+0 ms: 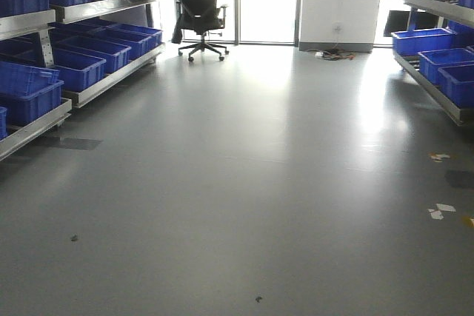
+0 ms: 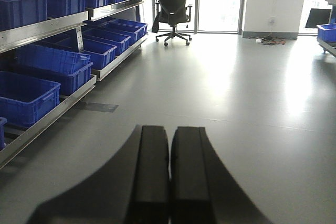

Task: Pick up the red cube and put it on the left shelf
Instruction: 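Drive the base to the shelf rack holding the red cube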

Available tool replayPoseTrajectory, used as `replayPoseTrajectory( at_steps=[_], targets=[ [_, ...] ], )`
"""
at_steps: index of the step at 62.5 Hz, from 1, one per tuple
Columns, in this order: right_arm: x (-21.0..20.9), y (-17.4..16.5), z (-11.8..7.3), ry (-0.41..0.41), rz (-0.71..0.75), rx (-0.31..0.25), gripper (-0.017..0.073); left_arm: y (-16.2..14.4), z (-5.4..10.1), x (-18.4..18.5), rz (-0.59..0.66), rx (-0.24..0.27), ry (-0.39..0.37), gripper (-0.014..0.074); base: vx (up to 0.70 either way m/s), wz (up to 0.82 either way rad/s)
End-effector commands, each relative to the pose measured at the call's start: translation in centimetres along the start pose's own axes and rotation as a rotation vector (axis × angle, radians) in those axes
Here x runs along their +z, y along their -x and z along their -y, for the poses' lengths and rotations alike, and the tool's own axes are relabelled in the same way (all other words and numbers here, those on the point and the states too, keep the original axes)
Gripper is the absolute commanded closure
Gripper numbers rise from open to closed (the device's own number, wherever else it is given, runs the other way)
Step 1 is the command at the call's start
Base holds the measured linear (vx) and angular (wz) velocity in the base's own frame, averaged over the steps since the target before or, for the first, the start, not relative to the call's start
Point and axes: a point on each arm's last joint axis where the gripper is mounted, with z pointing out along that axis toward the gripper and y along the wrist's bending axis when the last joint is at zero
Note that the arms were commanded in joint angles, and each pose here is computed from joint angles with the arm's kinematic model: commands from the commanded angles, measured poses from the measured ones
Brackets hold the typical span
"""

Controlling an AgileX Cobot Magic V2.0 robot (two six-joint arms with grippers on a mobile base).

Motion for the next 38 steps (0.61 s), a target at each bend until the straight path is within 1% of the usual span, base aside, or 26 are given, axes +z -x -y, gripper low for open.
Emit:
replayPoseTrajectory(
  at_steps=[1,20,38],
  targets=[
    [-0.39,1.76,0.02,-0.002,0.117,-0.02,0.0436,-0.03,-0.04,-0.02,0.067,-0.013,0.003,0.0503,0.34,0.09],
    [-0.39,1.73,0.02,-0.002,0.114,-0.02,0.0436,-0.03,-0.04,-0.02,0.067,-0.013,0.003,0.0503,0.45,0.03],
    [-0.39,1.72,0.02,-0.002,0.113,-0.02,0.0436,-0.03,-0.04,-0.02,0.067,-0.013,0.003,0.0503,0.61,-0.04]
  ],
)
